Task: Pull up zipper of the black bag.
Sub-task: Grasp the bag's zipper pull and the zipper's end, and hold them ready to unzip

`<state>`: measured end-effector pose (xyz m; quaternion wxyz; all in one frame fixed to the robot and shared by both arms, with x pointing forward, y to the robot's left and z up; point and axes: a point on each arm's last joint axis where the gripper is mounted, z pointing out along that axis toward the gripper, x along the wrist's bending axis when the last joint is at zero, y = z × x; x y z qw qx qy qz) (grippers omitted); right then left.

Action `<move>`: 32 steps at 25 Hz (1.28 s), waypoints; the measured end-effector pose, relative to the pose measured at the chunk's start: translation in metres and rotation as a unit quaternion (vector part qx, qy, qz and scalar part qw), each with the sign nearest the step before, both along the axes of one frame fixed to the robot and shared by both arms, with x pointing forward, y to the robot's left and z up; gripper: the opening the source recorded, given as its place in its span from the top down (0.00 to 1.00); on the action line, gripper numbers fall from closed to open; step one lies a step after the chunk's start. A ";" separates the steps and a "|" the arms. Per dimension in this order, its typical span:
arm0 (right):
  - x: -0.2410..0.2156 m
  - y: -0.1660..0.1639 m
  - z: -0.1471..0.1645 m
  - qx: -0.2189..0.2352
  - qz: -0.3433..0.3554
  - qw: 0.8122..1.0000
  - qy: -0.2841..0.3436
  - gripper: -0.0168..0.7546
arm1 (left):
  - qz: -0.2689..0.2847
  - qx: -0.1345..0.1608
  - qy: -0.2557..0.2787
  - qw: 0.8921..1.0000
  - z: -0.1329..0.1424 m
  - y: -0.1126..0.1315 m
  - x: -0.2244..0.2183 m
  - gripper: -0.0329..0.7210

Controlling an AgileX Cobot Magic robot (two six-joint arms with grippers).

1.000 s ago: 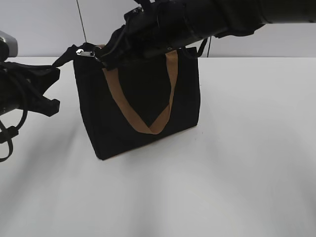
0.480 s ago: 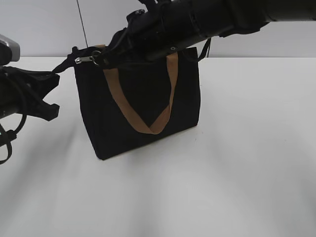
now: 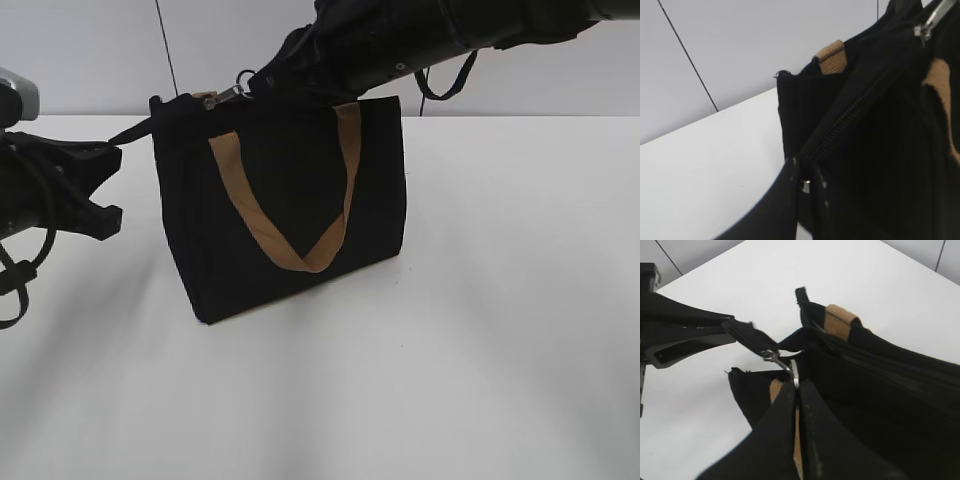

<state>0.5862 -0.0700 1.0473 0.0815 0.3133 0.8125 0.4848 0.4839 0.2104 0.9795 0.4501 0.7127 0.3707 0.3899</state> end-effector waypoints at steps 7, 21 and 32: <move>0.012 -0.020 0.000 0.003 -0.028 1.000 0.002 1.00 | 0.031 -0.025 0.012 0.999 0.000 0.003 0.000 0.93; 0.031 -0.052 -0.001 -0.021 -0.082 0.996 -0.022 1.00 | 0.081 -0.047 0.058 0.994 -0.006 0.013 0.001 0.93; 0.047 -0.082 -0.001 -0.055 -0.130 0.988 -0.056 1.00 | 0.117 -0.054 0.076 0.989 -0.009 0.027 0.004 0.93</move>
